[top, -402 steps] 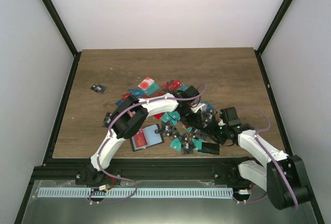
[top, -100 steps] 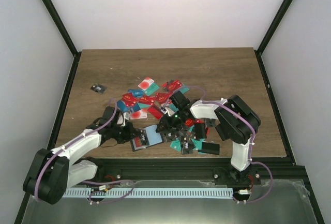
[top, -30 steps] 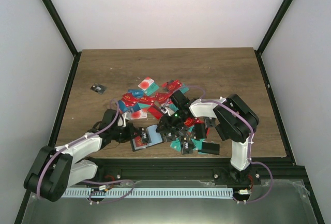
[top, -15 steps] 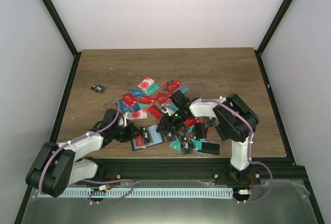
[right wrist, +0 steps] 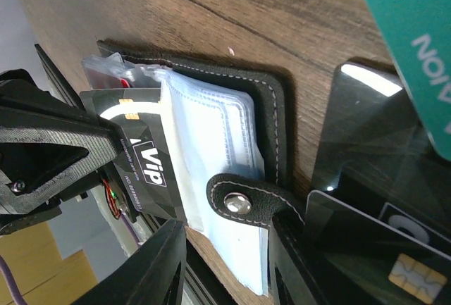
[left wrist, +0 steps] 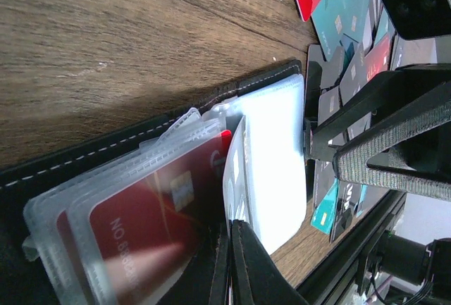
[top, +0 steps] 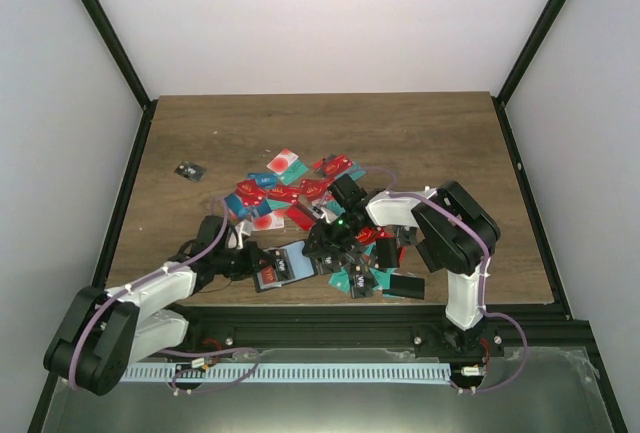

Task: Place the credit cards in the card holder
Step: Insert the credit card into the card holder.

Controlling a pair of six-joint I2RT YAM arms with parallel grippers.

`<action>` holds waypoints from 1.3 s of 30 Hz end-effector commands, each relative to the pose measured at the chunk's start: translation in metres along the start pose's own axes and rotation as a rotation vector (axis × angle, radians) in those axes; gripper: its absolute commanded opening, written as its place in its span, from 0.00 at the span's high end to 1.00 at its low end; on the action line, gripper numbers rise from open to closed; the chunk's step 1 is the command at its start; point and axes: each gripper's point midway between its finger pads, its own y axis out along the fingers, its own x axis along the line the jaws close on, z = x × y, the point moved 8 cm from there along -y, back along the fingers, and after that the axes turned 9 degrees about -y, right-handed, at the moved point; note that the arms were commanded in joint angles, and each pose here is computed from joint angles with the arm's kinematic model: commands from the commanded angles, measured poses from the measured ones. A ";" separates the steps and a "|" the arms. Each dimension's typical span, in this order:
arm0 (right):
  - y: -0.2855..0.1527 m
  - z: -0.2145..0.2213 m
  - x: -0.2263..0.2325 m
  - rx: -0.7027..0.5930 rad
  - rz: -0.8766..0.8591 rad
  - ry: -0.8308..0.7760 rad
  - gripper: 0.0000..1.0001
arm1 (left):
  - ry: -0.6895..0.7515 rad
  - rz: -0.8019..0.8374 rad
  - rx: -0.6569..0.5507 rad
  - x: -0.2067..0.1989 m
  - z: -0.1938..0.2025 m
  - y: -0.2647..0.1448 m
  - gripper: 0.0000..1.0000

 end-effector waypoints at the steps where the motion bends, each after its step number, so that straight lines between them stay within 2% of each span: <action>1: 0.020 0.014 -0.041 0.030 0.181 0.105 0.64 | -0.038 -0.054 0.017 0.013 0.008 0.001 0.96; 31: 0.021 0.015 -0.041 0.031 0.156 0.110 0.66 | -0.067 -0.025 -0.026 -0.002 -0.001 0.028 0.96; 39: 0.021 0.011 -0.037 0.017 0.118 0.114 0.67 | -0.088 -0.014 -0.007 0.000 0.000 0.038 0.96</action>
